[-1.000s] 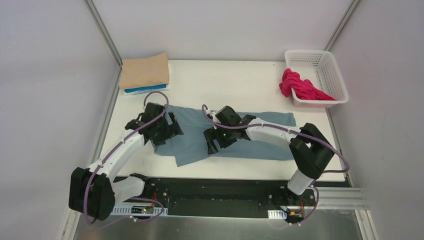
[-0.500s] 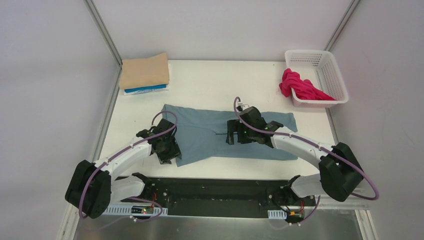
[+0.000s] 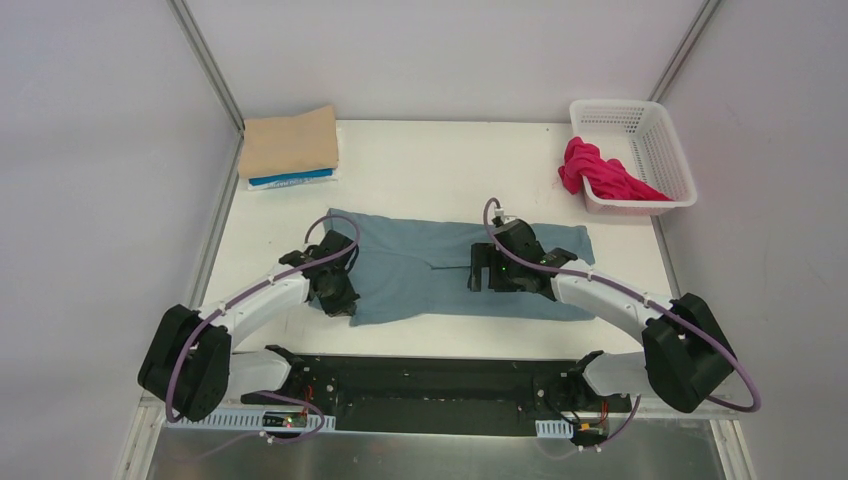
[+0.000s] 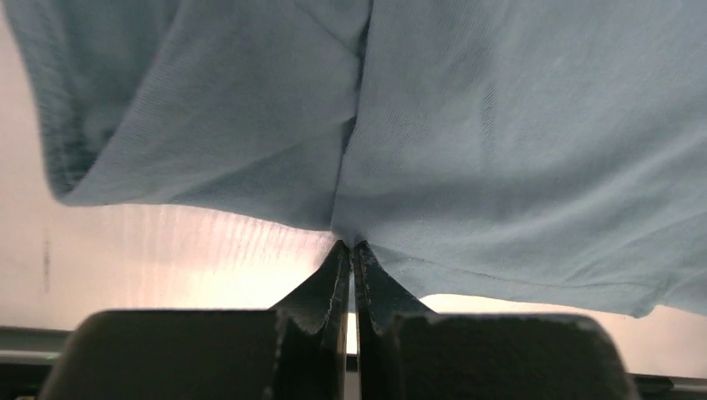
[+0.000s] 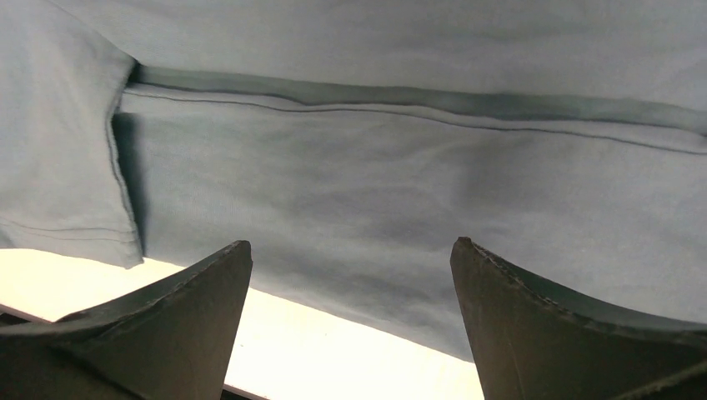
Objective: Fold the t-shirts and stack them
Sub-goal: Fold the other side of the tshirt into a rectangle
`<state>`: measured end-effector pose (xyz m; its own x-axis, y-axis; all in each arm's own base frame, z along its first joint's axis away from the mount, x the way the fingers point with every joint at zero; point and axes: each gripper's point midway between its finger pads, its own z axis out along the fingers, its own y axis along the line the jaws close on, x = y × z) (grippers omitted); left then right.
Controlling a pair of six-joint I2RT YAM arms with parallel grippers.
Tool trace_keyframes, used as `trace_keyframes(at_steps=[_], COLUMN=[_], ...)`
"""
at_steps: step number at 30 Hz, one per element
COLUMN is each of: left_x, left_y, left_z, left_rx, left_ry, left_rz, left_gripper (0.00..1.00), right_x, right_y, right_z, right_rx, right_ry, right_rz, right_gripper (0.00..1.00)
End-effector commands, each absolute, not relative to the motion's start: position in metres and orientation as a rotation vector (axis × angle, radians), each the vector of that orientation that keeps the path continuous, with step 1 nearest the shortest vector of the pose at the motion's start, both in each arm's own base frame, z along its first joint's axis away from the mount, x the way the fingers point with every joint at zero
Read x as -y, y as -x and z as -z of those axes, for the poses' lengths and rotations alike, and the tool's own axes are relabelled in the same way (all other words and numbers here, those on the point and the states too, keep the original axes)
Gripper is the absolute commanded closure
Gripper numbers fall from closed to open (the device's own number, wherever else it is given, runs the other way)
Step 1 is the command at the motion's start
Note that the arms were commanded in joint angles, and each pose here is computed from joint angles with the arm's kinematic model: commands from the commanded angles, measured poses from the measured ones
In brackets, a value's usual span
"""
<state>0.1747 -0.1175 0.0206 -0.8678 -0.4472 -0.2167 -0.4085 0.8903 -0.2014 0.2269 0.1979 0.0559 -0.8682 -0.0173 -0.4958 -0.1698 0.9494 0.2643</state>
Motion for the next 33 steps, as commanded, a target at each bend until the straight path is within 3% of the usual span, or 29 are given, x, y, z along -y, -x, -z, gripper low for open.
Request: trace_keyframes(at_steps=[1,17,20,22,24,28,30,33], left_x=[0.099,0.052,0.055,0.06,0.066,0.069,0.068,0.077], left_y=[-0.186,-0.208,-0.211,-0.211,-0.208,-0.21,-0.213,-0.222], left_z=[-0.037,-0.042,-0.043,-0.046,-0.055,-0.091,-0.112,-0.133], left_rx=[-2.773,-2.761,-2.775,-2.786,-2.789,-2.689,-2.616,-2.556], left_ry=[0.579,0.646,0.627,0.616,0.615,0.636,0.643,0.627], left_rz=[0.038,-0.272,-0.262,-0.224,-0.161,-0.045,0.004,0.103], left_gripper=[1.0,1.0,0.88,0.73,0.54,0.27,0.04,0.01], right_x=[-0.189,-0.183,-0.183,-0.184,-0.184,-0.183,-0.18,-0.168], right_y=[-0.228,-0.231,-0.231,-0.231,-0.231,-0.234,-0.236,-0.243], right_z=[-0.058,-0.059,-0.059,-0.062,-0.066,-0.085,-0.094,-0.103], right_rx=[-2.586,-2.6,-2.6,-2.599,-2.597,-2.544,-2.516,-2.475], right_ry=[0.094,0.096,0.096,0.101,0.103,0.072,0.038,-0.065], right_rz=[-0.386,-0.387,-0.39,-0.393,-0.4,-0.424,-0.421,-0.388], right_gripper=[0.07,0.07,0.07,0.07,0.07,0.04,0.01,0.0])
